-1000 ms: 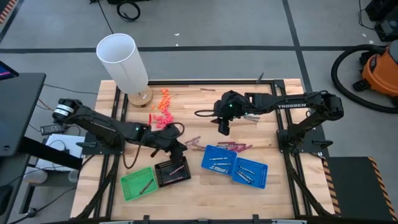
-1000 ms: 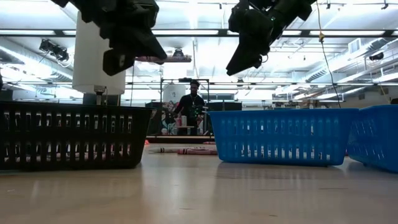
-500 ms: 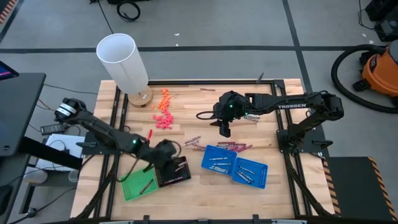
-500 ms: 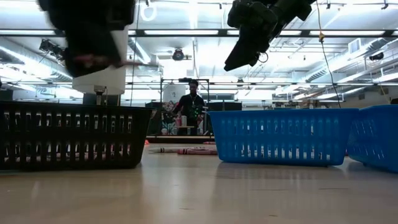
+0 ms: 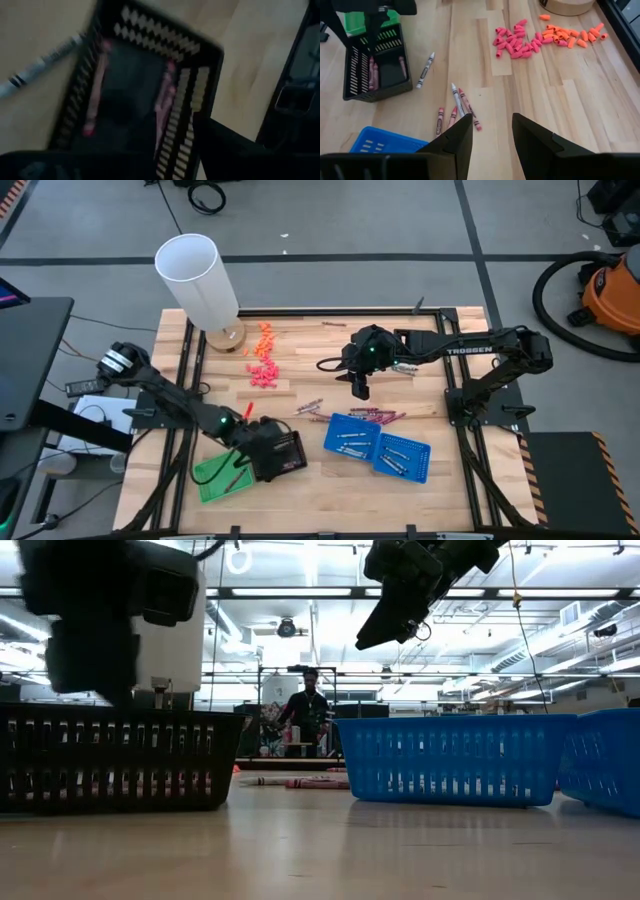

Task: Sort crayons
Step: Put the white crayon into the left blue bin

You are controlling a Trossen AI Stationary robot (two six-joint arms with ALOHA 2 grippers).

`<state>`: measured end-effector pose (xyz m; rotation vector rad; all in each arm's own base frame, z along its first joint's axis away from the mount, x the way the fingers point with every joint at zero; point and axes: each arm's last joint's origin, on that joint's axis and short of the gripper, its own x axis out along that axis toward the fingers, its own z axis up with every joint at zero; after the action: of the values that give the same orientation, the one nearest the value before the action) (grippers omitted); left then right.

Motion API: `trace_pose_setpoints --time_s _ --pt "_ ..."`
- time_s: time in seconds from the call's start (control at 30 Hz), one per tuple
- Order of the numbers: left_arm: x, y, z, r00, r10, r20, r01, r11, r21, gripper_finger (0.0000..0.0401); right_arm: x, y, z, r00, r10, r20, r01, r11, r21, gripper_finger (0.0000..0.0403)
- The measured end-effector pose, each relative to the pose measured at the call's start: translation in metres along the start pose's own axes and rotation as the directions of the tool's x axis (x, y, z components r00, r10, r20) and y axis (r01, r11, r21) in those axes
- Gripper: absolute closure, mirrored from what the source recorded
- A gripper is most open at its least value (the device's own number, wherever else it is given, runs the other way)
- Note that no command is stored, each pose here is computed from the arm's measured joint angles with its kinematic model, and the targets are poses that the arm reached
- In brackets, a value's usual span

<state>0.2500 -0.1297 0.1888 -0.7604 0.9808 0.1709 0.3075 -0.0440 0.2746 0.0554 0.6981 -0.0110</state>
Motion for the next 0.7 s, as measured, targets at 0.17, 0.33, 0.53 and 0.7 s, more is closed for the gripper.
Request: trace_pose_setpoints --time_s 0.17,0.33,0.53,0.7 --pt "-0.013 0.000 0.014 0.998 -0.041 0.046 0.040 0.999 0.026 0.0258 0.000 0.000 0.001 1.000 -0.001 0.013 0.001 1.000 -0.003 0.0257" --pt "-0.017 0.014 0.026 0.998 0.037 0.049 -0.038 0.999 0.019 0.0258 0.000 0.000 0.003 0.999 -0.003 0.032 0.003 1.000 -0.005 0.0257" --pt "-0.018 0.027 0.041 0.994 0.085 0.071 -0.083 0.996 -0.021 0.0258 0.000 0.000 0.003 1.000 -0.002 0.029 0.002 1.000 -0.003 0.0257" --pt "-0.023 0.033 0.050 0.990 0.099 0.100 -0.100 0.995 0.003 0.0258 0.000 0.000 0.003 1.000 -0.001 0.028 0.001 1.000 0.018 0.0257"
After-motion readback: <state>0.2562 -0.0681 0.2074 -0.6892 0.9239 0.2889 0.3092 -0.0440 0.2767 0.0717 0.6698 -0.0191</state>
